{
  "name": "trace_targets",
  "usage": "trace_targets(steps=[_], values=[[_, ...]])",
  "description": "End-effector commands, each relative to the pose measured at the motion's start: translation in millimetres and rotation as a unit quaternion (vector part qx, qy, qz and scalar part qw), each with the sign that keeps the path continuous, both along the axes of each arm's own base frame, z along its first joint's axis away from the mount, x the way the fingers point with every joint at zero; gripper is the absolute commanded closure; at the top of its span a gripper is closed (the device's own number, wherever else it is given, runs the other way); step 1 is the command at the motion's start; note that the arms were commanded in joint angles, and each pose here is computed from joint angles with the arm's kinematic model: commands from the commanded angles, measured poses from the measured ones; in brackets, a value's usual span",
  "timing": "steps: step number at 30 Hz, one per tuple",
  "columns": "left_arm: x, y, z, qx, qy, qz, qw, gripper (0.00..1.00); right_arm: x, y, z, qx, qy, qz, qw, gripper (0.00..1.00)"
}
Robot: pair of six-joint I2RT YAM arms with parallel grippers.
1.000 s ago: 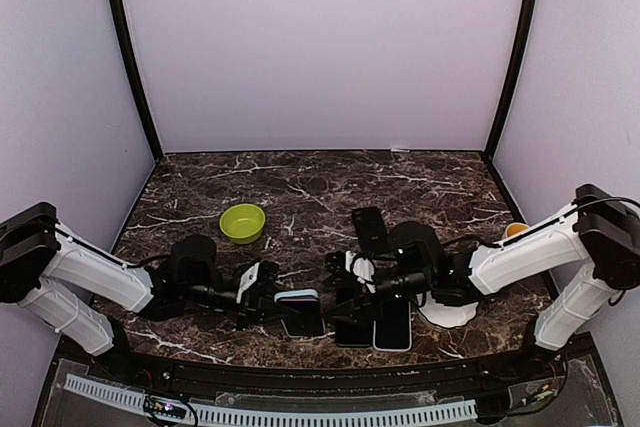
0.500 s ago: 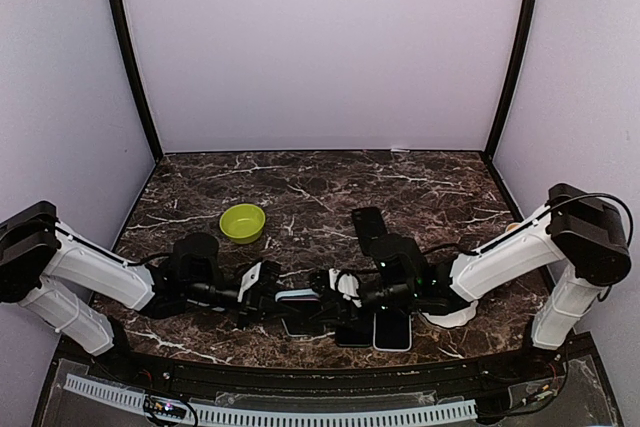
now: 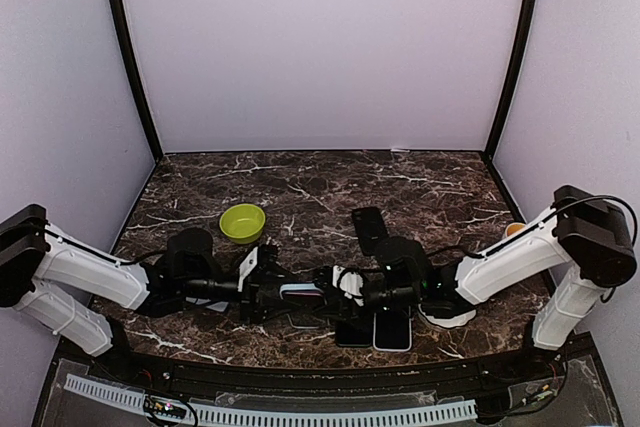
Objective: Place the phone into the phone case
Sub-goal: Press the corner of the phone case at the top left corner of the phone case, then press the corner of the phone case at the top right corner of the phone case.
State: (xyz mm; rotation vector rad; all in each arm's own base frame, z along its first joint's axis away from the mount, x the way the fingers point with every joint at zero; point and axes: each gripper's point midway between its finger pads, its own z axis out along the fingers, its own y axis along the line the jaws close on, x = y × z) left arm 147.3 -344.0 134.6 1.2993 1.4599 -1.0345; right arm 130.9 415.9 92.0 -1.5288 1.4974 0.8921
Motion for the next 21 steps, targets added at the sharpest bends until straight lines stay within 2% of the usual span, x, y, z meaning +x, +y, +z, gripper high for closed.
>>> trace_targets(steps=[1,3,5,6,8,11,13,17,21], values=[[-5.4,0.6,17.2,-0.028,0.009,-0.006,1.000,0.49,8.7,2.3,21.9,0.041,-0.020,-0.033,0.998,1.00],[-8.5,0.1,17.1,-0.029,0.015,-0.016,0.999,0.61,8.4,2.1,22.8,0.044,-0.018,-0.035,0.998,1.00],[-11.4,-0.5,16.2,-0.028,0.017,-0.024,0.999,0.78,8.7,1.7,23.3,0.045,-0.017,-0.037,0.998,1.00],[-11.9,-0.6,15.7,-0.026,0.017,-0.025,0.999,0.91,9.1,1.3,23.5,0.044,-0.017,-0.038,0.998,0.97],[-10.6,-0.4,14.8,-0.024,0.014,-0.022,0.999,0.99,9.9,0.7,24.5,0.042,-0.017,-0.041,0.998,0.84],[-9.1,0.7,14.1,-0.021,0.006,-0.019,1.000,1.00,12.0,-2.1,28.2,0.037,-0.022,-0.048,0.998,0.54],[-9.6,1.0,12.9,-0.018,0.003,-0.020,1.000,1.00,11.6,-3.5,36.1,0.039,-0.029,-0.046,0.998,0.44],[-11.2,1.1,11.5,-0.014,-0.001,-0.026,1.000,1.00,2.2,-3.7,58.8,0.050,-0.035,-0.014,0.998,0.37],[-11.8,-0.4,11.4,-0.011,-0.003,-0.032,0.999,1.00,-4.8,-2.6,69.9,0.051,-0.034,0.012,0.998,0.41]])
